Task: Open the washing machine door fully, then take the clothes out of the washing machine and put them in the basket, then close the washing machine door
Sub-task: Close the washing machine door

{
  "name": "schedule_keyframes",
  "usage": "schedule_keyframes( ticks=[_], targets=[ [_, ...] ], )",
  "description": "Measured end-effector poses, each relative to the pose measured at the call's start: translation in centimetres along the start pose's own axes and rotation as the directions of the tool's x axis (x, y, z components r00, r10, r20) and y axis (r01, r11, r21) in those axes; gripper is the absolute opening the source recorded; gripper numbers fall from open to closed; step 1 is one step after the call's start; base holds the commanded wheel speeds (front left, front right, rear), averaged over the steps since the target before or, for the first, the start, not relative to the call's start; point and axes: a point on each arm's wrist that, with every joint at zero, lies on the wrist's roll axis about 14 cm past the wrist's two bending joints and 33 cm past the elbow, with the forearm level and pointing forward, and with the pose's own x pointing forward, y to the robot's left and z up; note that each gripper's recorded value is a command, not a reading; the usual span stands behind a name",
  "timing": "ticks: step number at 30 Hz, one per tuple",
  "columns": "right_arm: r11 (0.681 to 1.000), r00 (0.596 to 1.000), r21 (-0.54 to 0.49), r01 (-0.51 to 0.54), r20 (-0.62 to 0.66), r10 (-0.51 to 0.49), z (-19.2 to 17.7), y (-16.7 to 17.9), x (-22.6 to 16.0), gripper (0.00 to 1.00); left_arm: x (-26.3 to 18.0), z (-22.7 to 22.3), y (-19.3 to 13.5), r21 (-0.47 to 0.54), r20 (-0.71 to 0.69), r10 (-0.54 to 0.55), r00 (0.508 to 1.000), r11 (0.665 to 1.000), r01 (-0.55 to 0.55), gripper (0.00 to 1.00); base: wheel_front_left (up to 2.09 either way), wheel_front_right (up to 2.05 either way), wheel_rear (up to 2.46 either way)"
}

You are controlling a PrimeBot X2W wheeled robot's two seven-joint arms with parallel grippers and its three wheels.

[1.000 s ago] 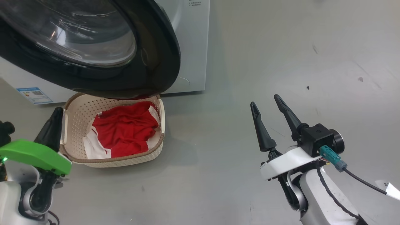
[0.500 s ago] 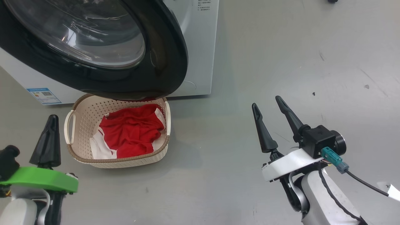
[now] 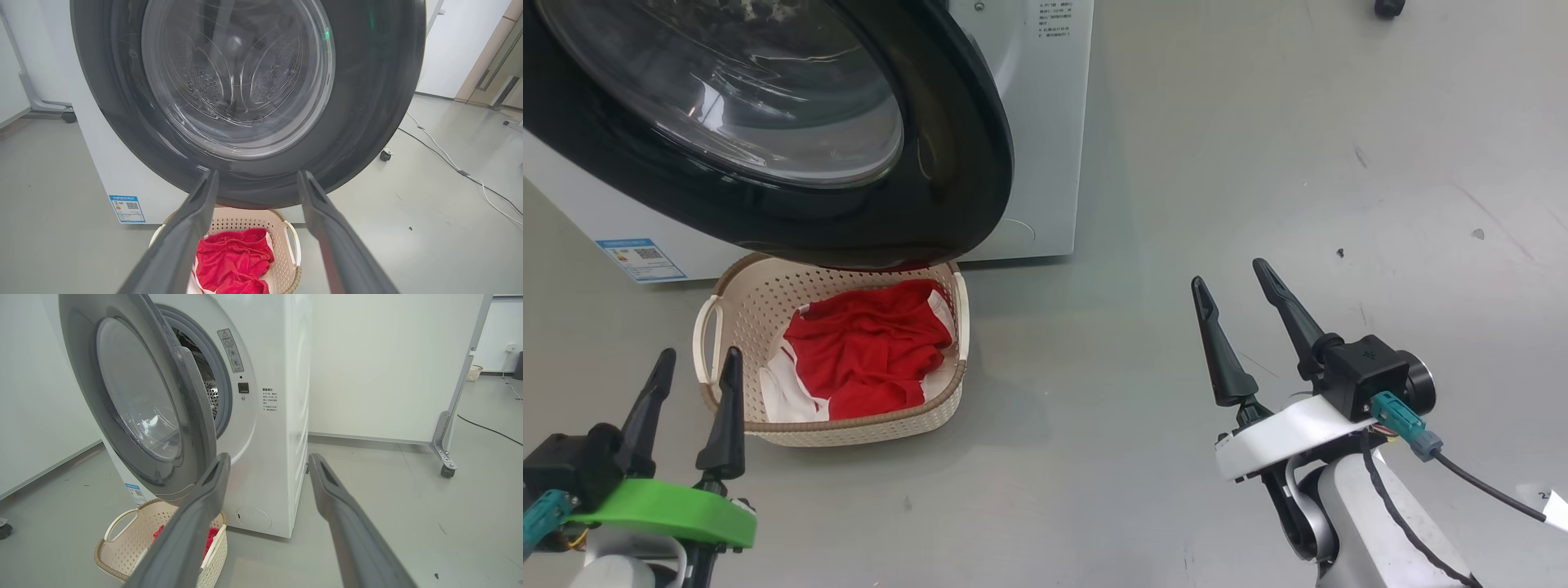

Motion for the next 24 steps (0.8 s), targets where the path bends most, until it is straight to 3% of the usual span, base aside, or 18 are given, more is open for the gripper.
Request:
schedule_keyframes(
  ticks=[24],
  targets=[
    [1.0, 1.0, 0.0, -0.006, 0.005, 0.006, 0.21, 0.13, -0.64, 1.0, -0.48, 0.83, 0.0, 0.021, 0.043, 0.028, 0.999, 0.999, -0.029, 1.0, 0.0, 0.0, 0.0]
  ],
)
